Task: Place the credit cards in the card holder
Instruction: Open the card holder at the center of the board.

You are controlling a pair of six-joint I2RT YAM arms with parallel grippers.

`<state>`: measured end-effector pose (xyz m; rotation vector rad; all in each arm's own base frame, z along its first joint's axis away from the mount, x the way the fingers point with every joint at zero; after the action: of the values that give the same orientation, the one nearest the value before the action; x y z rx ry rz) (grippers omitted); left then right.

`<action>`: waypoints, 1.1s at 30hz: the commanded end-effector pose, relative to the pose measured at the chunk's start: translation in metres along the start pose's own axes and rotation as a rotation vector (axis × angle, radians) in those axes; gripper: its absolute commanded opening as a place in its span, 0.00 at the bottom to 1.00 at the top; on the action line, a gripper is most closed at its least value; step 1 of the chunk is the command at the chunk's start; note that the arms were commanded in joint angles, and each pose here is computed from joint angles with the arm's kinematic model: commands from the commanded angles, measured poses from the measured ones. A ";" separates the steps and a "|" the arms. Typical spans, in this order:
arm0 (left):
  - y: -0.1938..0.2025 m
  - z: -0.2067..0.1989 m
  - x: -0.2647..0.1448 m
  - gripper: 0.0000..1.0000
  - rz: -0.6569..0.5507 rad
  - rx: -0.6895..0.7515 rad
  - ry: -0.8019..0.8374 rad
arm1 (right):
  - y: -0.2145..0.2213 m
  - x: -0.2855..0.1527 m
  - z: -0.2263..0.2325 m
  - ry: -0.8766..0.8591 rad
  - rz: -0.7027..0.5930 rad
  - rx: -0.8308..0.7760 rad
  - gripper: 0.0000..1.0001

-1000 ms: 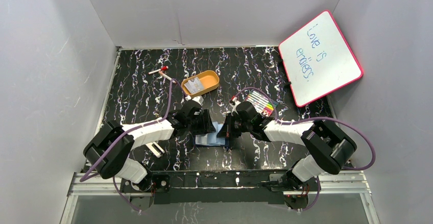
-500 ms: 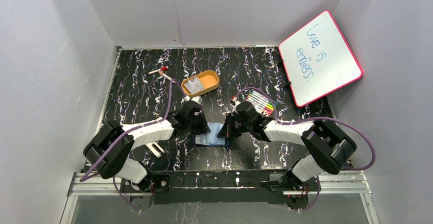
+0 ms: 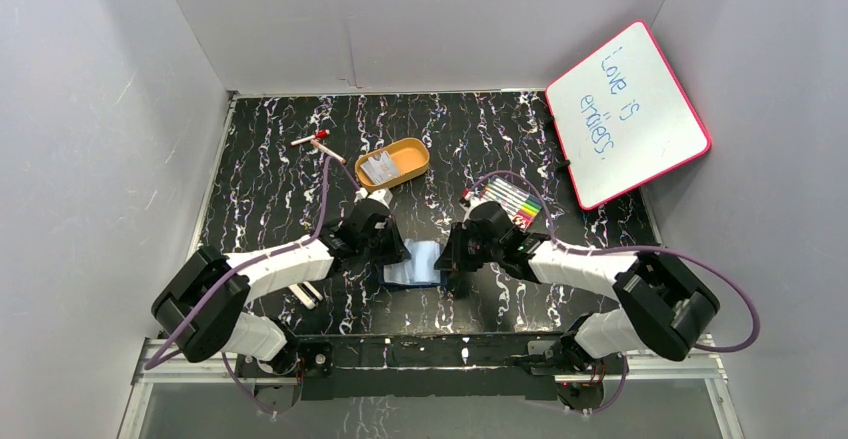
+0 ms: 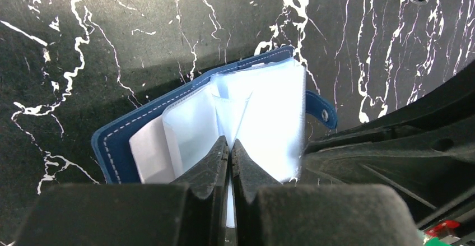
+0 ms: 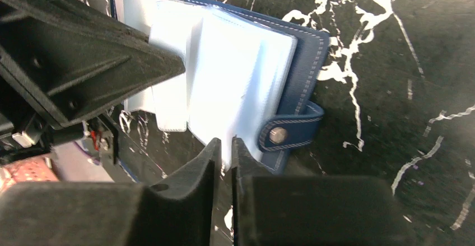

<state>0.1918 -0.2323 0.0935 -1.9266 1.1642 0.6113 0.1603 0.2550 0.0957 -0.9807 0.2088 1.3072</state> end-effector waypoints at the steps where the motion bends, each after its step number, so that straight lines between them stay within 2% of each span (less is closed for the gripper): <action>1: -0.002 -0.009 -0.007 0.01 -0.018 -0.006 0.060 | -0.007 -0.017 0.001 0.022 -0.067 -0.043 0.30; 4: -0.004 -0.011 -0.009 0.01 -0.027 -0.011 0.069 | -0.013 -0.028 0.006 0.023 -0.095 -0.081 0.41; 8: -0.005 -0.011 -0.013 0.01 -0.043 -0.014 0.075 | -0.025 -0.043 0.023 -0.027 -0.133 -0.152 0.46; 14: -0.007 -0.012 -0.018 0.01 -0.070 -0.016 0.094 | -0.040 -0.050 0.068 -0.195 -0.181 -0.271 0.47; 19: -0.005 -0.011 -0.015 0.01 -0.060 -0.025 0.098 | -0.040 -0.031 0.082 -0.261 -0.157 -0.259 0.46; 33: 0.000 -0.008 -0.013 0.01 -0.045 -0.048 0.103 | -0.006 0.017 0.029 -0.113 -0.072 -0.087 0.42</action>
<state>0.1876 -0.2313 0.1029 -2.0098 1.1650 0.5531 0.1560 0.2892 0.1136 -1.0097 0.0204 1.3546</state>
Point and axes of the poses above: each gripper's point midway between its finger pads, its own x axis out along the fingers, its own z axis along the line the jaws close on, y = z × x, the point moved 6 cm from there along -x, back along the fingers, and after that the axes turned 7 degrees about -x, right-handed, at the moved point
